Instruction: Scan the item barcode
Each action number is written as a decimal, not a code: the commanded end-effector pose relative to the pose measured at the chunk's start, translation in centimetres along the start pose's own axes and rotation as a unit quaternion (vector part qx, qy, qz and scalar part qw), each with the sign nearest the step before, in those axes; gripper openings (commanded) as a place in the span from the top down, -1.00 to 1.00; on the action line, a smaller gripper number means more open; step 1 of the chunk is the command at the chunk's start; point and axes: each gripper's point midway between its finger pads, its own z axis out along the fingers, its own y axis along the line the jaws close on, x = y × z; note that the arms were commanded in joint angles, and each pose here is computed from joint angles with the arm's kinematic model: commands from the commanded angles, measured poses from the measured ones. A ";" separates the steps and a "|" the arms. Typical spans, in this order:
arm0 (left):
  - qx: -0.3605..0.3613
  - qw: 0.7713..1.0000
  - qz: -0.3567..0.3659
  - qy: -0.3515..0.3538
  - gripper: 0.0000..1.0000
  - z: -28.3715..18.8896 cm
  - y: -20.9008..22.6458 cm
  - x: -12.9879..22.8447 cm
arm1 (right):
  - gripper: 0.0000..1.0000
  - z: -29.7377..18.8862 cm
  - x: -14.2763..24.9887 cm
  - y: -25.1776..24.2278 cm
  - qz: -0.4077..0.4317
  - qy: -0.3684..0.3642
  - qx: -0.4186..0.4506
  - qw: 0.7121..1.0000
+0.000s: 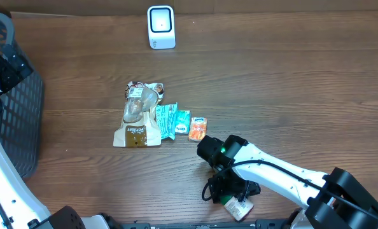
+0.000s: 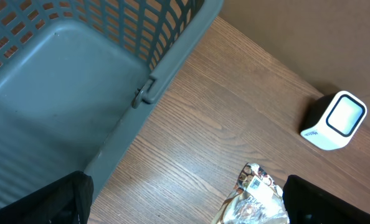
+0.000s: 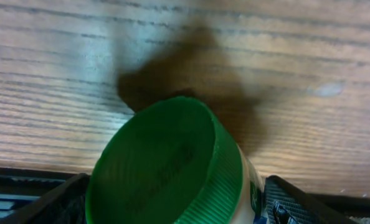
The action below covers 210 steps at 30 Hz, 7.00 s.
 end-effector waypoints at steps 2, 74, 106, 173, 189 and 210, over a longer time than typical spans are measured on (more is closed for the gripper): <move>0.000 1.000 0.011 -0.005 -0.99 -0.2 -0.1 -0.2 | -0.76 0.0 1.0 0.5 0.013 0.024 -0.019 0.999; 0.000 1.000 0.011 -0.005 -0.99 -0.2 -0.1 -0.2 | -1.00 -16.9 -31.4 -5.9 0.135 -0.544 0.011 0.828; 0.000 1.000 0.011 -0.005 -0.99 -0.2 -0.1 -0.2 | -0.93 -14.7 -29.4 -5.4 -0.203 -0.420 0.014 0.885; 0.000 1.000 0.011 -0.005 -0.99 -0.2 -0.1 -0.2 | -0.16 -14.1 -30.6 -4.4 -0.176 -0.346 0.027 0.921; 0.000 1.000 0.011 -0.005 -0.99 -0.2 -0.1 -0.2 | 0.46 -32.7 -25.0 5.2 0.060 -0.258 -0.489 0.831; 0.000 1.000 0.011 -0.005 -0.99 -0.2 -0.1 -0.2 | 0.70 -39.5 -36.0 -1.1 0.176 -0.624 -0.265 0.714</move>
